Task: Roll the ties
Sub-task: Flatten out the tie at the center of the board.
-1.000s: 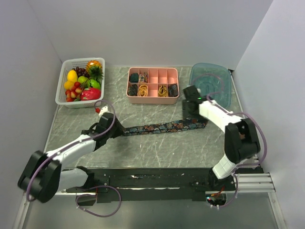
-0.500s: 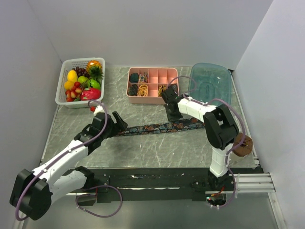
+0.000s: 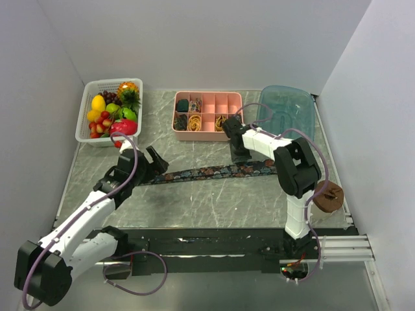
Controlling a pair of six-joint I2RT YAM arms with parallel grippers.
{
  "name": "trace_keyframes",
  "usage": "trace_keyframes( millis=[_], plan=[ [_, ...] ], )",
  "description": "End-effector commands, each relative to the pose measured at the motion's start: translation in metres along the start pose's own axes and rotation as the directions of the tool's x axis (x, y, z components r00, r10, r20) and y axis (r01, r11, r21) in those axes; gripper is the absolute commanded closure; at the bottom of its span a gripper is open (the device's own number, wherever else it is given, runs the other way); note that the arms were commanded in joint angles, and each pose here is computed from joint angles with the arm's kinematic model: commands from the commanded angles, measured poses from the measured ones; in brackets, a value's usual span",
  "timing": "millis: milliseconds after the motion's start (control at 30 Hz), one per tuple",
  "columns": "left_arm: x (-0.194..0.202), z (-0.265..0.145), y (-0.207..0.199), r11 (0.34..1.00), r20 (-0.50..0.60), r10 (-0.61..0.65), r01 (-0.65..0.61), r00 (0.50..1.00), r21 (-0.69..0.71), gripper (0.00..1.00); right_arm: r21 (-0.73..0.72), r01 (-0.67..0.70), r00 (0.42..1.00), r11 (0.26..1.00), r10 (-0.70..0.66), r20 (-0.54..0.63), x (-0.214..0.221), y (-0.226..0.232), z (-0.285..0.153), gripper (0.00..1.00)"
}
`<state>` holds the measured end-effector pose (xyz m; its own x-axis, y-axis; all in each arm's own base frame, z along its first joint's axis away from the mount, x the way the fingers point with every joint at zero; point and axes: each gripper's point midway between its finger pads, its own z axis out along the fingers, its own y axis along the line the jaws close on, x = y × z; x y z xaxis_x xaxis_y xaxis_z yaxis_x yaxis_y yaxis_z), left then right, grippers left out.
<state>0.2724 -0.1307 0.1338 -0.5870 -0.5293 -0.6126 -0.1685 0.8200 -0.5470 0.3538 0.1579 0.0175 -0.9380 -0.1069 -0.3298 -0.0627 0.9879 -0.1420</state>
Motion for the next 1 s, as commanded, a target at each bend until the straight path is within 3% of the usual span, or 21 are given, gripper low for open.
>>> trace_keyframes(
  millis=[0,300,433,533,567,667,967],
  plan=[
    [-0.013,-0.002,0.004,1.000,-0.004,0.014,-0.014,1.000,-0.009,0.05,0.111,-0.075,0.995,0.991,0.082,-0.061,0.014,-0.046,0.006,1.00],
    [-0.014,0.012,0.037,0.997,-0.008,-0.059,0.058,0.998,-0.047,0.09,0.153,-0.075,0.996,0.985,0.082,-0.045,0.011,-0.071,-0.002,1.00],
    [-0.032,0.014,0.051,0.994,0.044,-0.087,0.089,0.995,-0.064,0.18,0.167,-0.063,0.996,0.984,0.072,-0.051,0.011,-0.074,-0.001,1.00],
    [-0.043,0.018,0.054,0.992,0.059,-0.121,0.123,0.991,-0.023,0.46,0.159,-0.065,0.996,0.985,0.074,-0.054,0.013,-0.073,0.000,1.00],
    [-0.040,0.021,0.056,0.989,0.047,-0.146,0.147,0.988,-0.012,0.75,0.160,-0.066,0.996,0.985,0.075,-0.055,0.014,-0.073,0.001,1.00],
    [-0.038,0.028,0.060,0.974,0.028,-0.223,0.222,0.974,0.052,0.99,0.159,-0.060,0.996,0.985,0.070,-0.059,0.015,-0.072,0.002,1.00],
    [-0.045,0.033,0.083,0.900,0.105,-0.415,0.391,0.904,0.194,0.99,0.146,-0.056,0.996,0.988,0.065,-0.062,0.017,-0.071,0.002,1.00]
  ],
)
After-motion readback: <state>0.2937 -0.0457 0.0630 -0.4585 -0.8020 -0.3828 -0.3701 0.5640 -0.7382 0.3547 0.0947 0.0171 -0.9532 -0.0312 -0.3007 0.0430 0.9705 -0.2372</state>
